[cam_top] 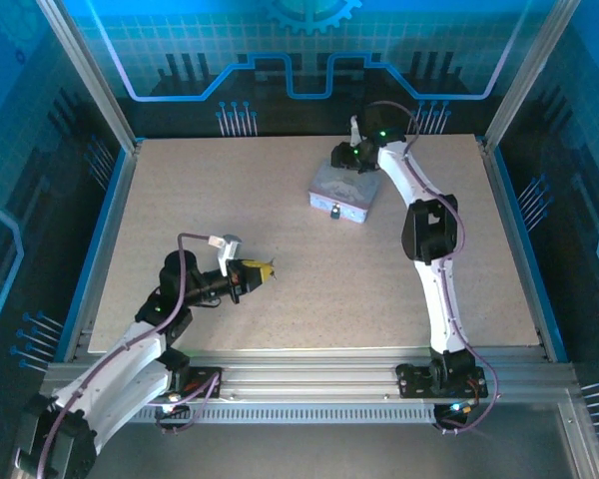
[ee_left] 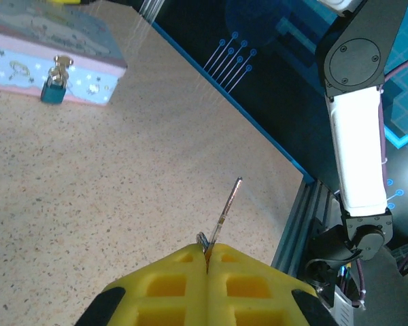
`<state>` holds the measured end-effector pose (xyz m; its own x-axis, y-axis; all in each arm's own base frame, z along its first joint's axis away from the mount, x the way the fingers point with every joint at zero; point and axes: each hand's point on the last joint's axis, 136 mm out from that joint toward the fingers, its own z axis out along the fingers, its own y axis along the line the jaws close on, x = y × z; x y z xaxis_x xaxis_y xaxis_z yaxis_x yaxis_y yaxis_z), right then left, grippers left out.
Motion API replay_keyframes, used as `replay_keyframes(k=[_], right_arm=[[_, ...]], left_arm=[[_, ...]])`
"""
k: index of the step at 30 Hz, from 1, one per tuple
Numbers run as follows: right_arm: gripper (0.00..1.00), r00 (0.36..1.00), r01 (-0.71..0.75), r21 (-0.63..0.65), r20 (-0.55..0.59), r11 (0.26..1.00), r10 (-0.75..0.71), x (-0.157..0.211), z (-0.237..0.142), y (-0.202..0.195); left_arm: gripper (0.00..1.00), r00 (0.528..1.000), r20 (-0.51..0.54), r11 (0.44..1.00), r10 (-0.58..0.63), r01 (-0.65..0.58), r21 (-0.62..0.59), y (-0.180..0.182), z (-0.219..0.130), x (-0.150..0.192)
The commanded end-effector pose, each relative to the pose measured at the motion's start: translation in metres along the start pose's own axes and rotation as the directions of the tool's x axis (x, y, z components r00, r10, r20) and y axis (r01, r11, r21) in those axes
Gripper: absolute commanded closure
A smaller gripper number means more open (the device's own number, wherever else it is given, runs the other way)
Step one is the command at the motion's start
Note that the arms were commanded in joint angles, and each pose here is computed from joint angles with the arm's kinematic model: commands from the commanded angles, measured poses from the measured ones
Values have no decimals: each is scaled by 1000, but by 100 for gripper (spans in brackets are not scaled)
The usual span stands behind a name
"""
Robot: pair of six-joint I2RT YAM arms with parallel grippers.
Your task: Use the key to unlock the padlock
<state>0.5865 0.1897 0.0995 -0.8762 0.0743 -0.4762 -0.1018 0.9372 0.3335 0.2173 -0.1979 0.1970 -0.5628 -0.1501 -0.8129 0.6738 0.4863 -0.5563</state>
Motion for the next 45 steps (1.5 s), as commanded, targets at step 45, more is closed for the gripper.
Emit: replay_keyframes(k=[45], right_arm=[[38, 935, 180, 378, 222, 908, -278, 255, -156, 155]], left_arm=[[100, 998, -39, 951, -55, 41, -306, 37, -37, 44]])
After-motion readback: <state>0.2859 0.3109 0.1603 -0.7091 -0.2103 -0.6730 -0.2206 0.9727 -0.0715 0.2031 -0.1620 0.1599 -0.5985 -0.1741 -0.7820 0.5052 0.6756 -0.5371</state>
